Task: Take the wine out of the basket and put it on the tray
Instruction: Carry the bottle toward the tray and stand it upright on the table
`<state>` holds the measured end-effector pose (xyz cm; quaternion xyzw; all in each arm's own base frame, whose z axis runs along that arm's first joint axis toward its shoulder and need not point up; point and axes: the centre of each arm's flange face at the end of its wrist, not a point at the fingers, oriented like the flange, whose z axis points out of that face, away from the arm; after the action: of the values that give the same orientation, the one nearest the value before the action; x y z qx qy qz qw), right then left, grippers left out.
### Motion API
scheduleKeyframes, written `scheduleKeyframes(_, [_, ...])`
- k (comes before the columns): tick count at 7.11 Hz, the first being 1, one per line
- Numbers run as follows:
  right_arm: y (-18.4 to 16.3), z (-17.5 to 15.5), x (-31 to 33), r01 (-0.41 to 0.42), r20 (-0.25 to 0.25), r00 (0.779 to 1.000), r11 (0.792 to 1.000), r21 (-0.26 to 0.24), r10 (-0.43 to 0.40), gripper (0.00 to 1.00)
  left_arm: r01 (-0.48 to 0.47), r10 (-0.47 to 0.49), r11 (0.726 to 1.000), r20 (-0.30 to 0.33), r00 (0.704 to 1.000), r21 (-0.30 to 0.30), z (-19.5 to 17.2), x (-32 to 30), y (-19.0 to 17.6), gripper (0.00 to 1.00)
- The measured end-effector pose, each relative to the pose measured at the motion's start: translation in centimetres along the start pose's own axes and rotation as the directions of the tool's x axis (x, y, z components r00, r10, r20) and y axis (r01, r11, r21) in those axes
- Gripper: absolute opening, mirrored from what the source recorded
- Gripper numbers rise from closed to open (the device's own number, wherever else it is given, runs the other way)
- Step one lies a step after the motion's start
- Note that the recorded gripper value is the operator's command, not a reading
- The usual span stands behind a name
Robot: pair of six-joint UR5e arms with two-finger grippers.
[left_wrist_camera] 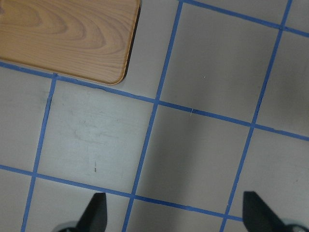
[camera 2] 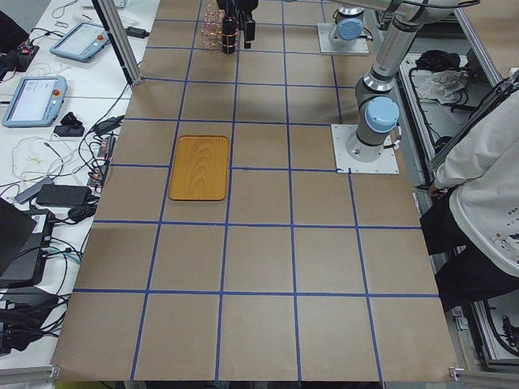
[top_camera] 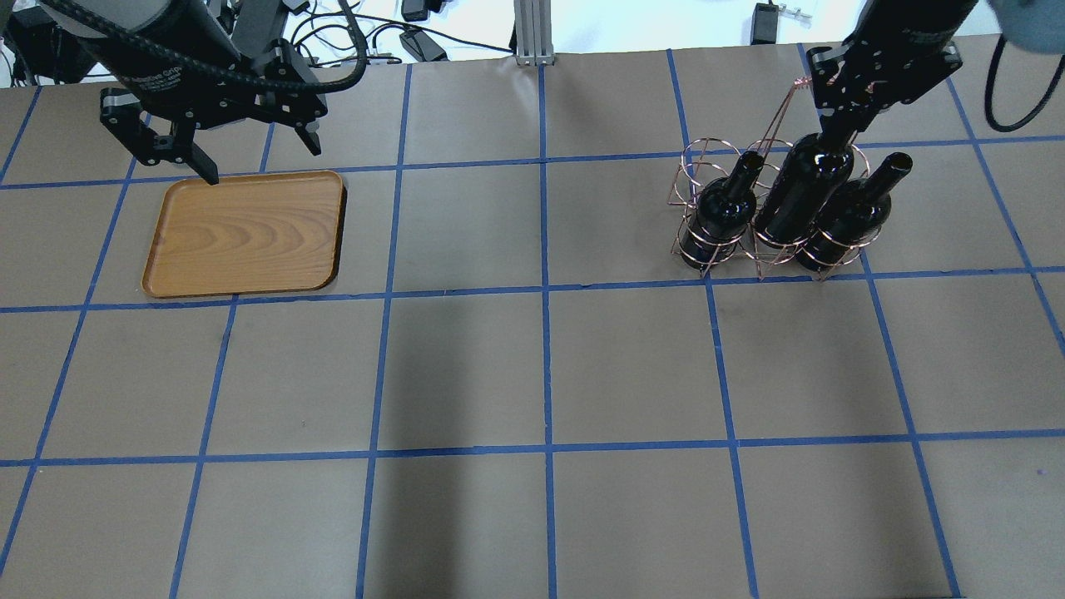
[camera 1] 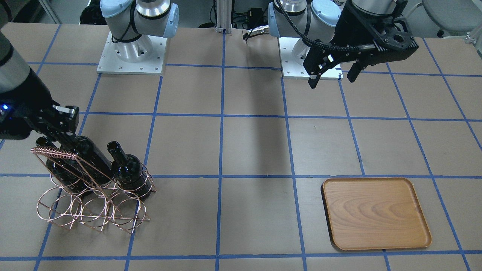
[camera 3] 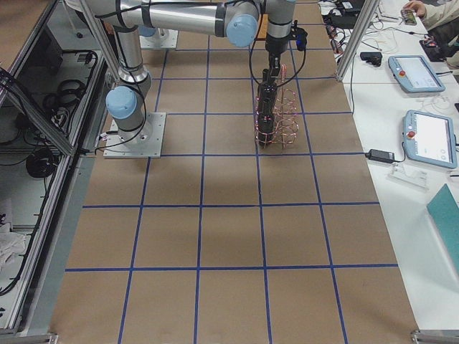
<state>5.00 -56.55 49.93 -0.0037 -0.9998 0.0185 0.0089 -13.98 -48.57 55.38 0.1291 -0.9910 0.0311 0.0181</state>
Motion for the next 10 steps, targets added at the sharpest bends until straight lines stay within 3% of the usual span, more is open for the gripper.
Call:
scheduleKeyframes(3, [7.6,-7.9,-2.3,-0.005,0.005,1.000,1.000,-0.011,0.005,0.05,0.000,0.000,1.000,0.000,1.000,0.000,0.0,0.0,0.0,1.00])
scheduleKeyframes(5, [10.4,-8.5,-7.8,-0.077,0.033,0.996,0.996,-0.038,0.078,0.05,0.000,0.000,1.000,0.000,1.000,-0.001,0.0,0.0,0.0,1.00])
scheduleKeyframes(7, [11.1,-5.4,-17.8,-0.156,0.032,0.987,0.986,-0.065,0.158,0.04,0.000,0.000,1.000,0.000,1.000,-0.001,0.1,0.0,0.0,1.00])
scheduleKeyframes(10, [10.4,3.1,-32.1,-0.198,0.031,0.980,0.979,-0.041,0.199,0.05,0.001,-0.001,1.000,0.001,1.000,-0.002,0.1,-0.1,0.0,1.00])
